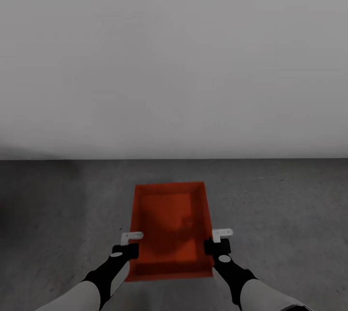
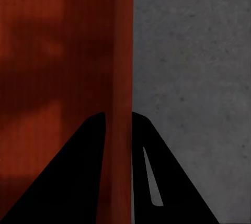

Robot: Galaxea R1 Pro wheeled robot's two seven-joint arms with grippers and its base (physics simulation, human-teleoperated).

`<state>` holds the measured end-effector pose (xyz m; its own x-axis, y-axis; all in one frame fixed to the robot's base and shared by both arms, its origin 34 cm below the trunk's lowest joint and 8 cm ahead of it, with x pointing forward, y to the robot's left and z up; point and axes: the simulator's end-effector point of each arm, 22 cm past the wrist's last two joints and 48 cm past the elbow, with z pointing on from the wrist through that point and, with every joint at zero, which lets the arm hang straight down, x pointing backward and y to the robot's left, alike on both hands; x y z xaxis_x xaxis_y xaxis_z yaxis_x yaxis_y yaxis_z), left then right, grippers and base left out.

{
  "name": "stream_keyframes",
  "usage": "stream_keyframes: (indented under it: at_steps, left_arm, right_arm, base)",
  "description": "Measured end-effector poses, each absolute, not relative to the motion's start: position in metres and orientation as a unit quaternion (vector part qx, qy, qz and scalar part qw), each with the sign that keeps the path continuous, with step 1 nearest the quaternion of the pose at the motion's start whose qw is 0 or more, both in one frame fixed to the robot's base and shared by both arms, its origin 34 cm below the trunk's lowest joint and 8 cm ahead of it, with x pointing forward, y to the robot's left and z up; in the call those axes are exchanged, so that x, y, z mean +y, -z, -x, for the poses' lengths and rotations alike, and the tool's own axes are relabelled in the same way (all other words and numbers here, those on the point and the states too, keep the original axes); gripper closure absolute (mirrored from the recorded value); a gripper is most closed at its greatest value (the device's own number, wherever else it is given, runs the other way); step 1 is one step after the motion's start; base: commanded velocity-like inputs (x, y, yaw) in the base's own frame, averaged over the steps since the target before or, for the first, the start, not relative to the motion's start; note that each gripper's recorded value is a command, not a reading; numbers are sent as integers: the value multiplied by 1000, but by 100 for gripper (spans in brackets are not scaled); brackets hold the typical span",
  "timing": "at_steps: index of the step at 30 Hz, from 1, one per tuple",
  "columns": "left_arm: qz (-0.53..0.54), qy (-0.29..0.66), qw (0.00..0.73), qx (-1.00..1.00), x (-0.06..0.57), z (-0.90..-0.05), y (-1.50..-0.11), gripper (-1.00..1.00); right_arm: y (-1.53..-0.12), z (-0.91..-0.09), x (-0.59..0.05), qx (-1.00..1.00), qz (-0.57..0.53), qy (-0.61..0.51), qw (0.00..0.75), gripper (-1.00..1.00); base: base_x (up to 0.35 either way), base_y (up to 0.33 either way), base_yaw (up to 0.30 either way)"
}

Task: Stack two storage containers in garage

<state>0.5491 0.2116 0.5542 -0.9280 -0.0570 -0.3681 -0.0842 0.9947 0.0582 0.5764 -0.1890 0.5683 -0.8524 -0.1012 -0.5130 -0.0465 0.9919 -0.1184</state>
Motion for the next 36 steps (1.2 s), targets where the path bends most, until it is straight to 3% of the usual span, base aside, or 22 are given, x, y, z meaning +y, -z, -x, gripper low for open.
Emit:
stream_keyframes:
  at_steps: [36]
  left_arm:
    - [32,-38,180,982,212,-552,-514,100]
  right_arm:
    - [-526,-574,-189,964,31,49,261,100]
  base:
    - [0,0,0]
